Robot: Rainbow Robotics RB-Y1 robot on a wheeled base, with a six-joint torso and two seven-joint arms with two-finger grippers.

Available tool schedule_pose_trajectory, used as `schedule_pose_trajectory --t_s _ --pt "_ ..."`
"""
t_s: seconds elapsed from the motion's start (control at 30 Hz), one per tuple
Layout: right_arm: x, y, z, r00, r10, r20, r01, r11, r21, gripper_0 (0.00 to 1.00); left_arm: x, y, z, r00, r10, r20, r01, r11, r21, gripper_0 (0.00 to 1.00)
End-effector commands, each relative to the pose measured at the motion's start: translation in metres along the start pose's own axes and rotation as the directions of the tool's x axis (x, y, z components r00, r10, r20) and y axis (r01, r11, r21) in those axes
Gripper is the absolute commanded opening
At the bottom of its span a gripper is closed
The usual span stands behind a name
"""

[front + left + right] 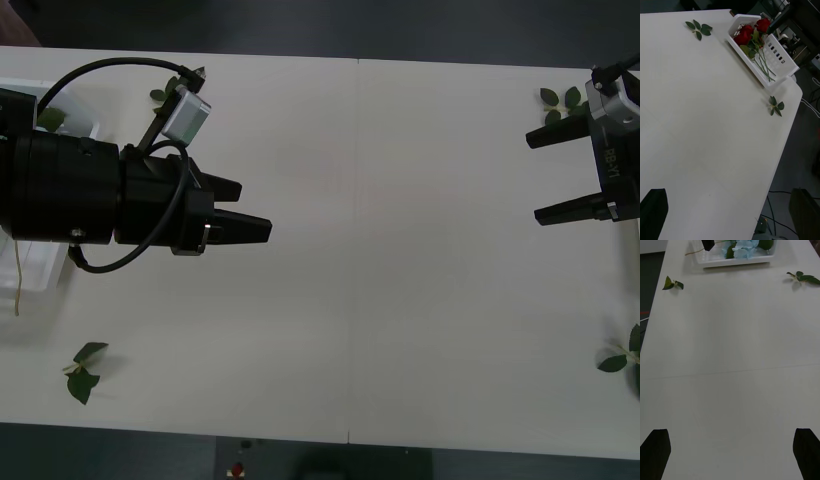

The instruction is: Put the red flowers into the right box and the blue flowers into the left box

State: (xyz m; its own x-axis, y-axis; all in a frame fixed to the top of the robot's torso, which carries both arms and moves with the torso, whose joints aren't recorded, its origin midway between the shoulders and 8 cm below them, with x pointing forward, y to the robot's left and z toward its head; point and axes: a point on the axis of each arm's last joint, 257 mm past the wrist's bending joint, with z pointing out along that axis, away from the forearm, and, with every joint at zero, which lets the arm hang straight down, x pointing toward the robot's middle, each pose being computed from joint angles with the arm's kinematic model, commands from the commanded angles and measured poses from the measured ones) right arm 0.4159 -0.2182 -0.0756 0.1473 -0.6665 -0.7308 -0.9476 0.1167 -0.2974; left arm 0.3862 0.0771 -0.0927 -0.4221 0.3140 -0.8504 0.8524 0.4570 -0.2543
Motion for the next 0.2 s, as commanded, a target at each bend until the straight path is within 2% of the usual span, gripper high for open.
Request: schedule_pose_trajectory --t_s 0.03,0.2 --pt "-0.0014 -0.0067 -0.0119 1.0 -0.025 -0.013 0.026 0.999 0.029 0.95 -0.0148 -0.0043 -0.0036 0.997 0.07 0.02 -0.07 0.998 0.001 0.93" --pt "-0.0014 -0.0067 -0.0119 1.0 -0.025 -0.013 0.026 0.999 0.029 0.95 -0.0148 -0.0043 -0.0036 0.997 0.07 0.02 -0.07 0.998 0.001 0.93"
